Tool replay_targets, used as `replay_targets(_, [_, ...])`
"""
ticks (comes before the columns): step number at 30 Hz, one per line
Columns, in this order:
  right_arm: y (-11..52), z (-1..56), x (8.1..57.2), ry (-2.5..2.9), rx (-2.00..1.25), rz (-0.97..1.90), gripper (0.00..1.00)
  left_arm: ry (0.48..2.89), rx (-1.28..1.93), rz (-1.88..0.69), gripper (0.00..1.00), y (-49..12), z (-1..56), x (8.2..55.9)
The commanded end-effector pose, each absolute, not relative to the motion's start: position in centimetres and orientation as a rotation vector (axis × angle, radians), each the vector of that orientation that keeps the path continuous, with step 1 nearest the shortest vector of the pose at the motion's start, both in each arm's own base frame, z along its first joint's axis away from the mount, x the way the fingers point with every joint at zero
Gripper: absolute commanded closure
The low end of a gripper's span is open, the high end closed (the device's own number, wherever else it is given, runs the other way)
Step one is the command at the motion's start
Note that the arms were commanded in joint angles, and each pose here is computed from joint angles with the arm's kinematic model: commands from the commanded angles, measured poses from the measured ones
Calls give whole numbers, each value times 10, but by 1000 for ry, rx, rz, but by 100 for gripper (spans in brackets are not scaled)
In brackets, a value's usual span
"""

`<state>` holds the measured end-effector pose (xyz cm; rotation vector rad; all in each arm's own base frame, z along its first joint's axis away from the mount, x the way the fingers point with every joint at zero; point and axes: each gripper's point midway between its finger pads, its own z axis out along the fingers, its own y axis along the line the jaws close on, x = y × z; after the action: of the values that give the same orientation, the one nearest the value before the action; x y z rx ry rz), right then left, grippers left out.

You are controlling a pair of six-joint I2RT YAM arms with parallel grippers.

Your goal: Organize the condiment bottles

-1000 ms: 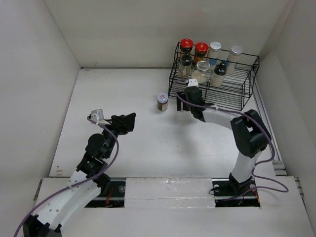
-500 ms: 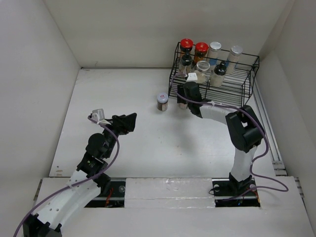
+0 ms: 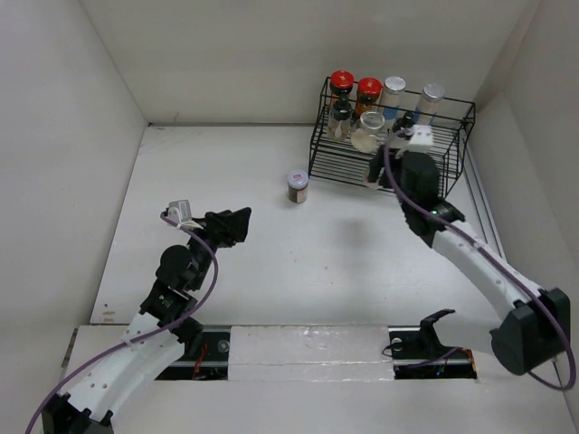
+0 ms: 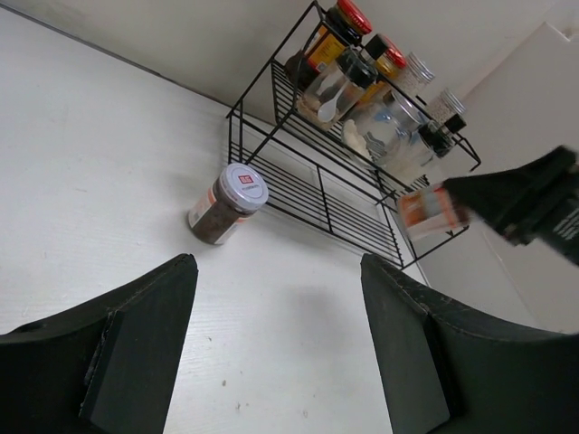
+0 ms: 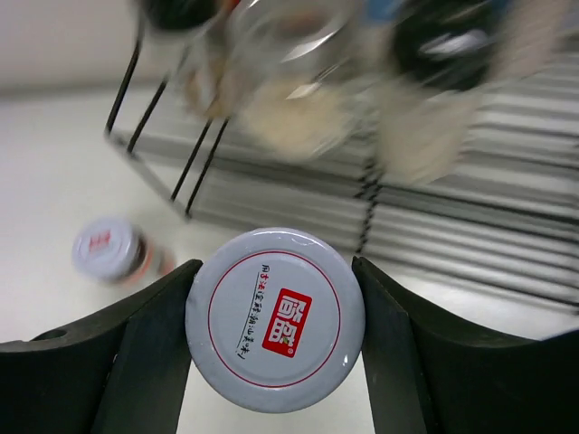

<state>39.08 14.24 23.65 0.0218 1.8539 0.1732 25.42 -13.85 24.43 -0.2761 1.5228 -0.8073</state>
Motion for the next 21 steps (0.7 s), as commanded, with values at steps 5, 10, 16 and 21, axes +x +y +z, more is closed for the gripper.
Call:
replay_targets(5, [24, 346, 391, 1576, 341, 85, 60, 1426, -242, -888, 31, -144, 279, 246])
replay_targets(10, [-25, 387, 416, 1508, 423, 17, 60, 1460, -234, -897, 31, -149, 271, 248])
replay_targets(16, [-42, 366, 475, 1581, 425, -46, 60, 1446, -235, -901, 31, -148, 274, 247])
replay_targets(21, [-45, 335, 493, 1648, 428, -59, 56, 1435, -237, -890, 31, -146, 277, 247])
